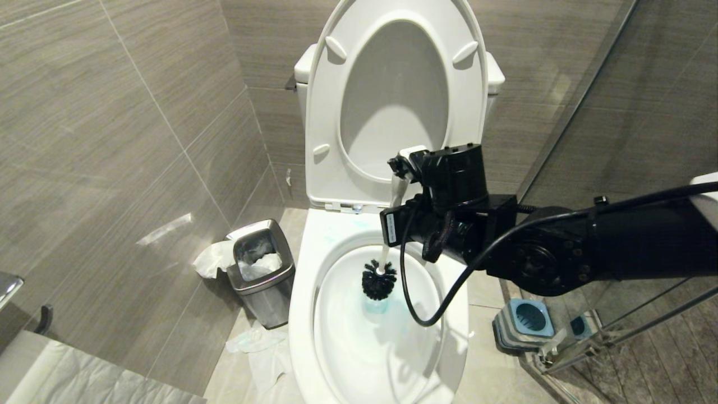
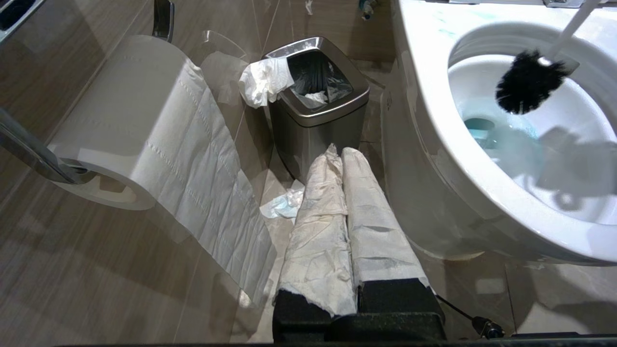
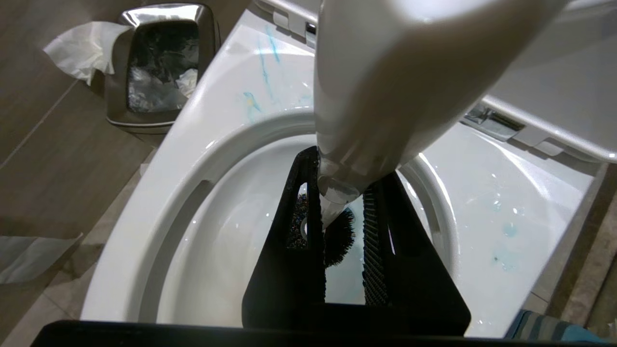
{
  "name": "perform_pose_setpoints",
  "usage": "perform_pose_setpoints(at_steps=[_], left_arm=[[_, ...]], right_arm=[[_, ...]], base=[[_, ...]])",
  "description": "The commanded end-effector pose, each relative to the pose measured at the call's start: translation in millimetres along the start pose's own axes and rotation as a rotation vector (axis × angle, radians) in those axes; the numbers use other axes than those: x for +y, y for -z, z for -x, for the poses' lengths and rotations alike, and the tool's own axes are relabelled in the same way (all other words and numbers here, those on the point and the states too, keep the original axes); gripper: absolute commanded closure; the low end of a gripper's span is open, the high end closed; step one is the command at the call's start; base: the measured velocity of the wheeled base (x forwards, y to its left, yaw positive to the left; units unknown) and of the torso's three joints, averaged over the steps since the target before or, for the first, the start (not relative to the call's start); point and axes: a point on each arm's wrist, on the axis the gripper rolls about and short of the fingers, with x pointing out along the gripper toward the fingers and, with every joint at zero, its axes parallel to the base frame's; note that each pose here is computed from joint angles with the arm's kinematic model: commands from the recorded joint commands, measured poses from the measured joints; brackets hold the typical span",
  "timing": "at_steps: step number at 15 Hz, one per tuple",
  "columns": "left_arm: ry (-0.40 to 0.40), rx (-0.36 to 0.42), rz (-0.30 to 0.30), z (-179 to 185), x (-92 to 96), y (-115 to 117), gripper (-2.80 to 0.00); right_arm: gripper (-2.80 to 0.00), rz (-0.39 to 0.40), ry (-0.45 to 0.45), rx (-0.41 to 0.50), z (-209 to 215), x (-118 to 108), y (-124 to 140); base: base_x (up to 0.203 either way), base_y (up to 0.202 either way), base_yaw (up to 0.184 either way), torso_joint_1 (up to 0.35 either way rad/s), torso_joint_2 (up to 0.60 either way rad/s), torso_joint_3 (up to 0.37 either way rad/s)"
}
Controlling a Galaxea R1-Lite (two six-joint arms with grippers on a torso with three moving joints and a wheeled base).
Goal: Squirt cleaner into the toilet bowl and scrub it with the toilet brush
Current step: Scrub the toilet bowl
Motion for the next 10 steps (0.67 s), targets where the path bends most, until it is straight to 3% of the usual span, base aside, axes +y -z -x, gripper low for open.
perform_pose_setpoints(at_steps=[1,6,10], left_arm=[[0.000,0.002,0.000,-0.1,0.0,0.4,0.00],[0.001,0.002,0.000,-0.1,0.0,0.4,0.00],[0.001,0.002,0.000,-0.1,0.0,0.4,0.00]], right_arm=[[0.00,0.015,0.013,0.065,-39.4,3.7,31.8],[0.00,0.005,0.039,0.072,-80.2,-0.5,48.5],[0.00,-0.014,0.031,0.004,-54.6,-5.5,16.5]], base=[[0.000,0.000,0.000,0.000,0.00,0.000],[0.000,0.000,0.000,0.000,0.00,0.000],[0.000,0.000,0.000,0.000,0.00,0.000]])
